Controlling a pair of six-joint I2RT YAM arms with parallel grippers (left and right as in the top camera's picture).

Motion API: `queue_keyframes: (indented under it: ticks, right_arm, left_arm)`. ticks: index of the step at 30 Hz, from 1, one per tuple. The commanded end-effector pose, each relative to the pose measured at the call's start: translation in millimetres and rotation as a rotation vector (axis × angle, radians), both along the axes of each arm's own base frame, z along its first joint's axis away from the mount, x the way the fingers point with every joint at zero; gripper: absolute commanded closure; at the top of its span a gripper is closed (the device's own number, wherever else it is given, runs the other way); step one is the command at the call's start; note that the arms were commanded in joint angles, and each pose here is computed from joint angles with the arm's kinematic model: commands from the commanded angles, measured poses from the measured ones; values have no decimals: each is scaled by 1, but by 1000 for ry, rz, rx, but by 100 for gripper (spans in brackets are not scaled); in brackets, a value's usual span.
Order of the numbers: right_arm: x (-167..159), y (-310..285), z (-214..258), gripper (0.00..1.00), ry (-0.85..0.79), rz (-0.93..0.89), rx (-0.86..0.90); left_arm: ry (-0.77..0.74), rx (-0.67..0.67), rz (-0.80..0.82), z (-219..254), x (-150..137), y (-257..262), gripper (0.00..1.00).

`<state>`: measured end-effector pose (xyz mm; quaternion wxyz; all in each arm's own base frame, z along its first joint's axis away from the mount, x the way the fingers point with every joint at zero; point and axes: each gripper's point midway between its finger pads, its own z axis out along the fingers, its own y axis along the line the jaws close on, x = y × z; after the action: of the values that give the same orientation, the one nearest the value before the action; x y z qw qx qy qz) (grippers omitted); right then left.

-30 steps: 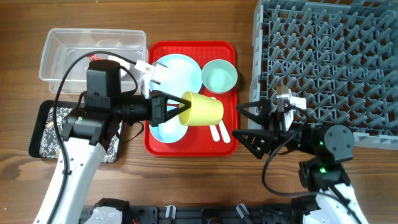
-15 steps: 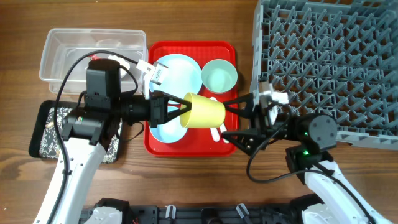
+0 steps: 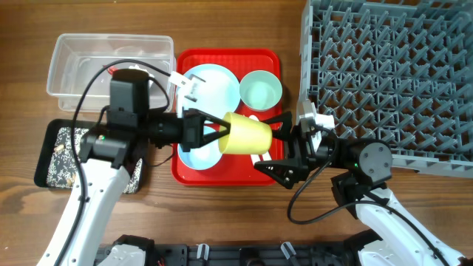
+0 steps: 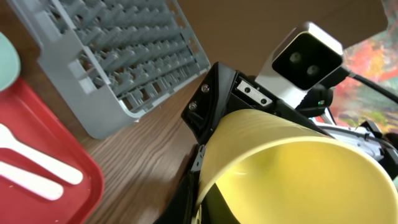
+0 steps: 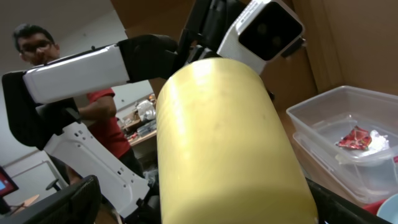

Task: Sort waste into correct bins and load items into the dishwasher rack
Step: 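Reach the right gripper to the yellow cup and grasp it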

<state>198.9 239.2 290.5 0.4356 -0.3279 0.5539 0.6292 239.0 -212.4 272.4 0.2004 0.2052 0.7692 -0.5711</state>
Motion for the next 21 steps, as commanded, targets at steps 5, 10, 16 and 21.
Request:
queue_keyframes:
  ticks: [5,10,16,21]
  right_arm:
    - [3,2,10,0,-26,-25,28]
    - [3,2,10,9,-24,-24,27]
    - [3,2,10,26,-23,-24,28]
    - [3,2,10,35,-23,-24,27]
  left_arm:
    - [-9,-12,-48,4,-4,-12,96]
    - [-10,-12,-48,4,-4,-12,96]
    - [-9,-19,-55,6,-5,-12,96]
    - [-15,-29,-64,8,-6,-13,96]
